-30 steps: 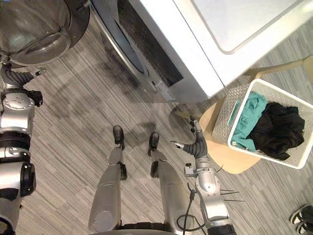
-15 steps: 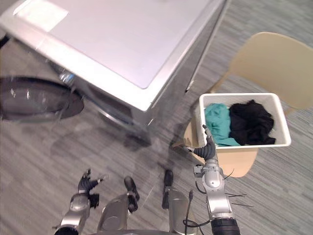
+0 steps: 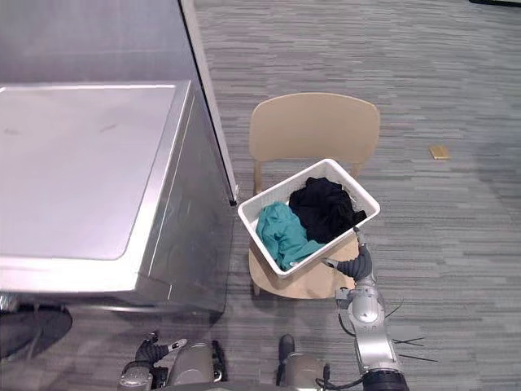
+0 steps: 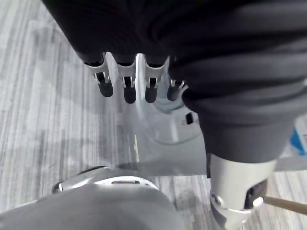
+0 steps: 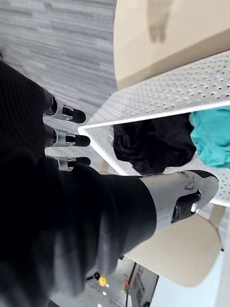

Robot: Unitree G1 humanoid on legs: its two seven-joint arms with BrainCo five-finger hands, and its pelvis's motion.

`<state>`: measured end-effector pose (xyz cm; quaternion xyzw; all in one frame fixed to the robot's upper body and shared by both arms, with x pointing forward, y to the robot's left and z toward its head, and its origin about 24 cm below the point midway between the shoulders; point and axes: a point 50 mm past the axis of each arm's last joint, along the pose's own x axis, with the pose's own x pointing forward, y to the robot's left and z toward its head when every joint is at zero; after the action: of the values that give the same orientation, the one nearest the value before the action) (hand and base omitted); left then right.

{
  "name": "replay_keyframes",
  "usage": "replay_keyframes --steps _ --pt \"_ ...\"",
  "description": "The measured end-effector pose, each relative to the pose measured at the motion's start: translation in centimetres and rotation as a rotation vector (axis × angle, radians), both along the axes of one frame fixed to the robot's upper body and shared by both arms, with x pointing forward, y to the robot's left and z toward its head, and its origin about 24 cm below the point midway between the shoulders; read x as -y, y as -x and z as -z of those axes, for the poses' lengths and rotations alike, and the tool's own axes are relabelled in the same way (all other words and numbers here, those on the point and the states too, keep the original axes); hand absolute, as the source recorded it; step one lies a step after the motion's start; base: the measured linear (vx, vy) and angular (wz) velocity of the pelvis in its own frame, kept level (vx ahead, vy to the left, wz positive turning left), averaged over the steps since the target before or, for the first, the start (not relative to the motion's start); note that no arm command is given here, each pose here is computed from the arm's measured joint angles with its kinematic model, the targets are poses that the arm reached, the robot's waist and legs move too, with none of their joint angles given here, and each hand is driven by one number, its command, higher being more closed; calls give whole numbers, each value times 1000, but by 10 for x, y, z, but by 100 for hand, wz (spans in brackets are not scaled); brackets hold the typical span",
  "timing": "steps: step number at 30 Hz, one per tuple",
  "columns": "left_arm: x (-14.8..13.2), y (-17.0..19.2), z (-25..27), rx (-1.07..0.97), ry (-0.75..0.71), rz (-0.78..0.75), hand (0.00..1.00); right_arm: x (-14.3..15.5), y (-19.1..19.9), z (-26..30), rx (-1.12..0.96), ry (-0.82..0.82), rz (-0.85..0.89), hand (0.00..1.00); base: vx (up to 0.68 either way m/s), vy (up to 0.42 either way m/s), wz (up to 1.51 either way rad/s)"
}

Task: Pick up the laundry basket with both hands and put the clothes into the washing machine.

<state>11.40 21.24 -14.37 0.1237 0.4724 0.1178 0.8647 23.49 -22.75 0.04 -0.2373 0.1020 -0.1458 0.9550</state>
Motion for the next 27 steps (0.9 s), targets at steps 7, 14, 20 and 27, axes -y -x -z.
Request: replay_keyframes --steps 7,14,20,27 --pt "-5 -10 -4 25 -20 20 0 -10 -43 -16 1 151 -156 0 16 119 -10" --pt "-13 -59 -25 169 -48 32 0 8 -131 -112 118 436 -204 0 -112 16 12" --pt "-10 -80 -35 253 -37 -11 0 23 -151 -143 108 499 -128 0 -10 -4 22" --pt "7 -109 -53 377 13 -12 0 -7 -166 -169 169 632 -208 100 -25 -13 22"
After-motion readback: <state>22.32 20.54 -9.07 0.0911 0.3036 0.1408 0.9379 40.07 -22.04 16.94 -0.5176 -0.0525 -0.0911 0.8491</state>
